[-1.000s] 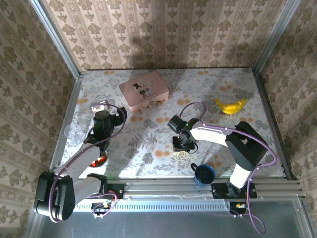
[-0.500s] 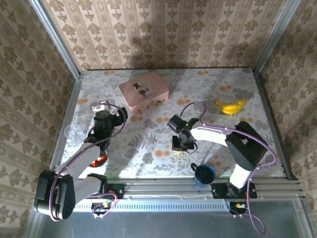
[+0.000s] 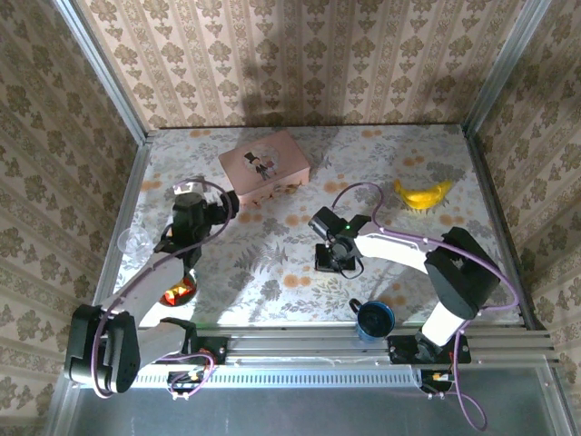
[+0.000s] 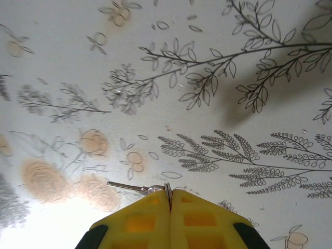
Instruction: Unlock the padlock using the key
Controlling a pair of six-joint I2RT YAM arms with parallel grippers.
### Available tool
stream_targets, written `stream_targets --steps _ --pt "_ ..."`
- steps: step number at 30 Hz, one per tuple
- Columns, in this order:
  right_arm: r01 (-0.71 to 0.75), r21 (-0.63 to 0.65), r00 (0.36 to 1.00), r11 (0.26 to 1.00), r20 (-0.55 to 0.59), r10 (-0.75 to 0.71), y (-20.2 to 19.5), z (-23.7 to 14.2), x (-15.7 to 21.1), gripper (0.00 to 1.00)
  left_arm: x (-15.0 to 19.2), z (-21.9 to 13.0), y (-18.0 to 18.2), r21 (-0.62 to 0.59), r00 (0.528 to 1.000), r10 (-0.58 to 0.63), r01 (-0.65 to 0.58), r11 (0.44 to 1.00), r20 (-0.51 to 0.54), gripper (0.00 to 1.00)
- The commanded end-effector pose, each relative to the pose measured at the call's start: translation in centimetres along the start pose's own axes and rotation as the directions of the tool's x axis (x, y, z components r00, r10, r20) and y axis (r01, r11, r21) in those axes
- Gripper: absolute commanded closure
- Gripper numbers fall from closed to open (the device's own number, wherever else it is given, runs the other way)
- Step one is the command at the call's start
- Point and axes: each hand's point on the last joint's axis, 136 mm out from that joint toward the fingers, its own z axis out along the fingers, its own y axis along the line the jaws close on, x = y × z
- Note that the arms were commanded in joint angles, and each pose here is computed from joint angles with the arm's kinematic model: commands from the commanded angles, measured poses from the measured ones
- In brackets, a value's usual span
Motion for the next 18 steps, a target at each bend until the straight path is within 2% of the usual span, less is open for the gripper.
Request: stream_targets --steps 1,5,9,14,18 --pt "-0.015 -0.029 0.997 0.999 0.075 0.017 0.5 -2.1 -1.3 1.0 1.1 0.0 -2.2 0.113 0.997 0.043 -0.035 0.993 -0.065 0.0" --pt "-0.025 -0.061 0.988 0.998 0.153 0.034 1.0 -3.7 -2.5 1.0 2.8 -0.6 -4.9 0.221 0.993 0.078 -0.055 0.974 -0.094 0.0" --pt "-0.042 -0.121 0.973 0.992 0.22 0.068 1.8 -5.4 -3.8 1.0 4.4 -1.9 -8.5 0.37 0.985 0.128 -0.078 0.926 -0.112 0.0" --pt "-0.036 -0.166 0.959 0.986 0.27 0.08 2.7 -7.4 -4.9 1.0 6.7 -4.0 -13.3 0.577 0.973 0.203 -0.104 0.81 -0.108 0.12" --pt "-0.023 -0.196 0.951 0.98 0.297 0.082 3.4 -8.7 -5.5 1.0 8.1 -5.5 -16.7 0.698 0.959 0.247 -0.084 0.711 -0.137 0.13"
